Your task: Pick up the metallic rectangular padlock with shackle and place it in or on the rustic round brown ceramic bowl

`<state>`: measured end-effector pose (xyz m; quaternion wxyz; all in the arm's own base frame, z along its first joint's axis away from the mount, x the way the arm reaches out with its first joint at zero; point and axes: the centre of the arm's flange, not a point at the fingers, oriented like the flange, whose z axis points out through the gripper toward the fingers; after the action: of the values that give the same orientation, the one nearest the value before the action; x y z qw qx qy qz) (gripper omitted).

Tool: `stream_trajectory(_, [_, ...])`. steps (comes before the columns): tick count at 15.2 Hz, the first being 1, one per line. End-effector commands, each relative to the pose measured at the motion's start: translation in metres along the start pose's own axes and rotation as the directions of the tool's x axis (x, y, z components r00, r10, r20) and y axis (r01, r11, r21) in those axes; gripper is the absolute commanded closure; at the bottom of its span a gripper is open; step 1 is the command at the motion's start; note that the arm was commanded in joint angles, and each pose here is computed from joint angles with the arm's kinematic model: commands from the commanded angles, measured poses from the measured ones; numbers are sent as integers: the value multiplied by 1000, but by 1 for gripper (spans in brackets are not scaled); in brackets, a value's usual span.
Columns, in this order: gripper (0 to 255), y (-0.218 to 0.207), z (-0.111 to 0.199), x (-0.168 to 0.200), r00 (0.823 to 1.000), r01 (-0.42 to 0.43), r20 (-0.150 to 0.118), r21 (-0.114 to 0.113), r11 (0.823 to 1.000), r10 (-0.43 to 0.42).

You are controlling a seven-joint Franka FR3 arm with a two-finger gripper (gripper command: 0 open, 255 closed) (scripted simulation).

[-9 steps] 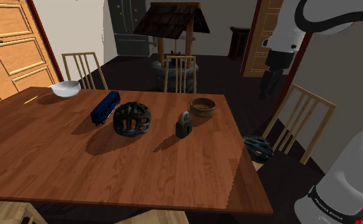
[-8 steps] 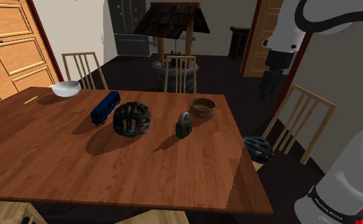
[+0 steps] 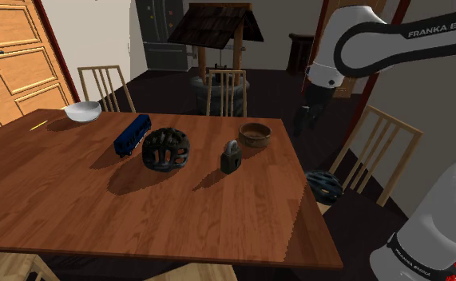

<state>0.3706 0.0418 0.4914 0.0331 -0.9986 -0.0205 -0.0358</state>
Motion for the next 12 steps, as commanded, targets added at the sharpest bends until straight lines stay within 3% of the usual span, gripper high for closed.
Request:
stream_trajectory(1, [0, -12, 16, 13, 999, -27, -35, -13, 1000, 26])
stream_trajectory(6, [0, -35, 56, 52, 990, -92, -113, -44, 995, 86])
stream_trajectory(12, [0, -58, 102, 104, 966, -172, -207, -75, 982, 153])
